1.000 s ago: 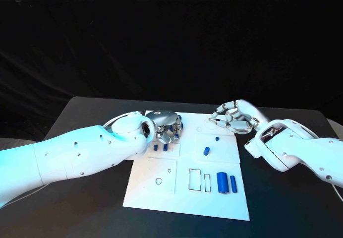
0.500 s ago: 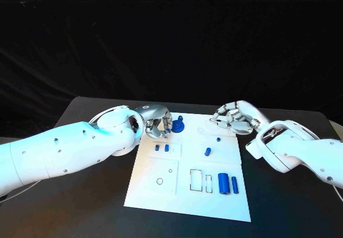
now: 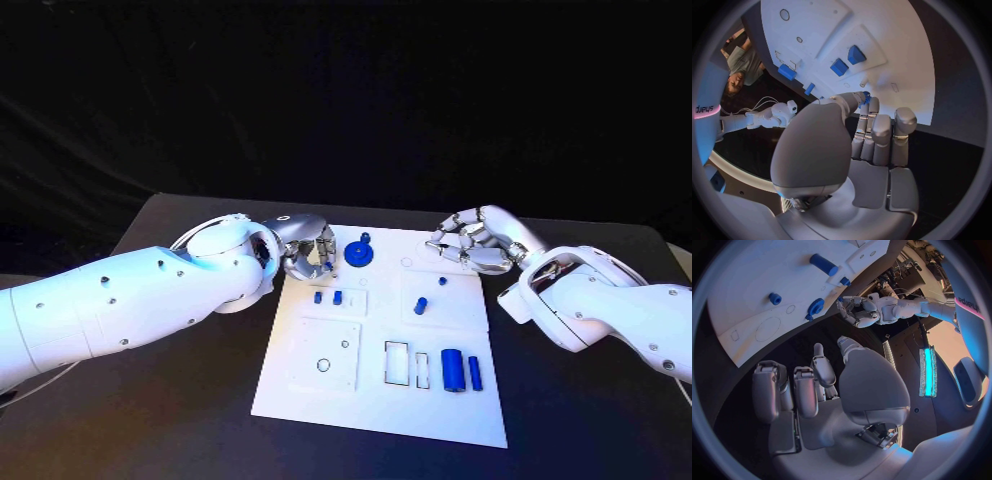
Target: Assemble the parts on the task board
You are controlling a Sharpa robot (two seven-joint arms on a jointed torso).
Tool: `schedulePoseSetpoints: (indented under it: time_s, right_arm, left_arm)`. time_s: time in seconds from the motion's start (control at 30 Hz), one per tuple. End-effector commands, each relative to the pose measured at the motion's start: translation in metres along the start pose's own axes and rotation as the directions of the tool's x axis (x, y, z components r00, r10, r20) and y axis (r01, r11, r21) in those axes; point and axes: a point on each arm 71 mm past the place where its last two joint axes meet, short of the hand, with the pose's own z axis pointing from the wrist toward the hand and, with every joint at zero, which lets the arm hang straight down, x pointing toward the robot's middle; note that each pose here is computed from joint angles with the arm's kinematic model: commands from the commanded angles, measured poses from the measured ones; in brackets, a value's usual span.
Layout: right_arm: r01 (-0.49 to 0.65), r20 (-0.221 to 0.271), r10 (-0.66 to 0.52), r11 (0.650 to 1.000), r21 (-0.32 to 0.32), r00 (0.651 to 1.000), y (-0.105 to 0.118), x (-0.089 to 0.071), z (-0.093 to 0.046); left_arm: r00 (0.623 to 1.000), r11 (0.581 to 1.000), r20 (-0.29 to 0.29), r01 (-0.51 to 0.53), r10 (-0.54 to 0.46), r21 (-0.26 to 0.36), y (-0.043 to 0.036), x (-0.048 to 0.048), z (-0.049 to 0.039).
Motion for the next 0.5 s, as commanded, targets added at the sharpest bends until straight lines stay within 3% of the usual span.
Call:
schedulePoseSetpoints:
  time_s: [0.03,0.5]
  right_arm:
    - [0.001,-0.003,-0.001,1.000,-0.010,1.000,0.0007,0.0010,-0.0001]
    - [0.000,-0.005,0.000,1.000,-0.011,1.000,0.0013,0.0016,0.0000]
  left_arm:
    - [0.999,1.000,-0.027,0.022,-0.022,0.007,-0.0013,0.0038,0.0006]
    - [0.999,0.999,-0.040,0.038,-0.038,0.005,-0.0014,0.0088,0.0042]
